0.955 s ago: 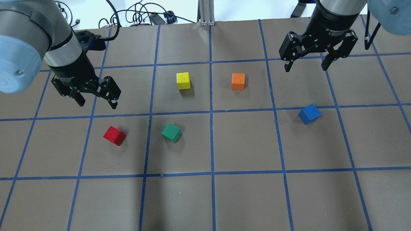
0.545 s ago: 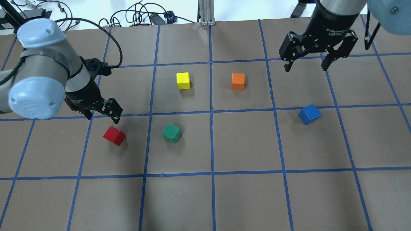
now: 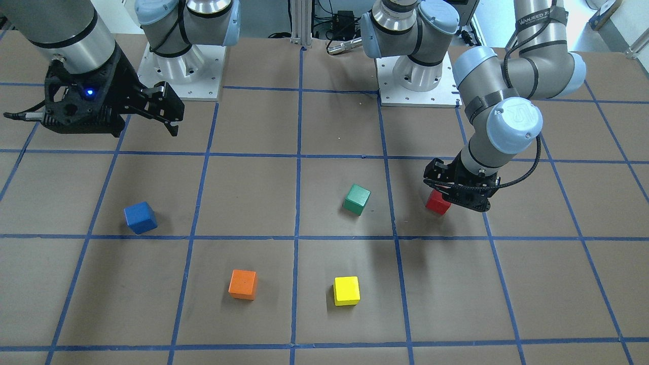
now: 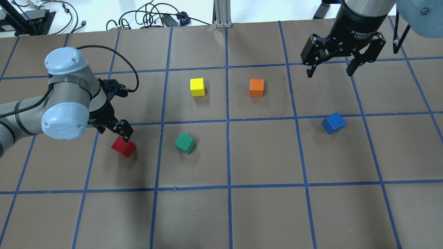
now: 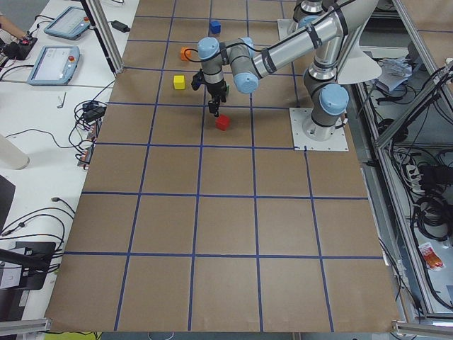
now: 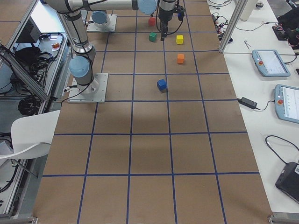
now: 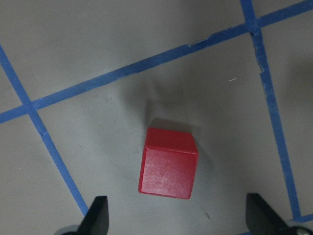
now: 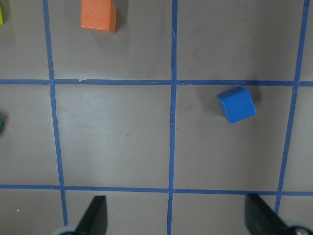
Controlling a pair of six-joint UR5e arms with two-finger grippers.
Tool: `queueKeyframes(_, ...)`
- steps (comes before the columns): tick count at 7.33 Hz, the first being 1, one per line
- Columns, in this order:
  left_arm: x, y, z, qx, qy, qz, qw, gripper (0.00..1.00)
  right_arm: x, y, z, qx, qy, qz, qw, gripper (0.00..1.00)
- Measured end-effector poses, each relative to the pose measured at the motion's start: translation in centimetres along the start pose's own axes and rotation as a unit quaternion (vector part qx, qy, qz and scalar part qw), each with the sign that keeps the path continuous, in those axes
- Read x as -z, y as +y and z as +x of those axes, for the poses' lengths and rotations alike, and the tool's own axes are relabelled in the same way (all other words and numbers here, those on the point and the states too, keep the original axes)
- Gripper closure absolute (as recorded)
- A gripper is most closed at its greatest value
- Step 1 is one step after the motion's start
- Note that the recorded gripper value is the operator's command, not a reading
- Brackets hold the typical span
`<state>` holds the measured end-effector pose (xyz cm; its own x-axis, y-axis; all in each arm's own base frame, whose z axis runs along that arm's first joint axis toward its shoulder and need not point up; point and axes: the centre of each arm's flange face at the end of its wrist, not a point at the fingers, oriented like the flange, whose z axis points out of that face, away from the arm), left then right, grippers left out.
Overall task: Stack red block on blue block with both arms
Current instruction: 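Lower the left gripper around the red cube and close it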
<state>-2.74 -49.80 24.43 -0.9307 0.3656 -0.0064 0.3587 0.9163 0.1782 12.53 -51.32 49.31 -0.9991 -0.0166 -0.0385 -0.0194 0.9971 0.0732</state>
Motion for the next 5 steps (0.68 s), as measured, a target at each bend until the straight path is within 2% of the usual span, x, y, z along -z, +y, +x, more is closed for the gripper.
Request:
queueKeyframes(2, -2.9, -0.1, -0.4, -0.034, 0.008, -0.010, 0.9993, 0.00, 0.0, 0.0, 0.0, 0.000, 0.000, -0.001, 1.0000, 0.00)
queueKeyframes(3, -4.6, 0.3, -0.7, -0.036, 0.011, -0.010, 0.9992, 0.00, 0.0, 0.0, 0.0, 0.000, 0.000, -0.001, 1.0000, 0.00)
queueKeyframes(4, -6.0, 0.5, -0.9, -0.035, 0.012, -0.006, 0.9993, 0.33, -0.1, 0.0, 0.0, 0.001, 0.000, -0.001, 1.0000, 0.00)
queueKeyframes(5, -6.8, 0.5, -1.0, -0.037, 0.013, -0.005, 0.9992, 0.53, -0.2, 0.0, 0.0, 0.001, 0.000, -0.002, 1.0000, 0.00)
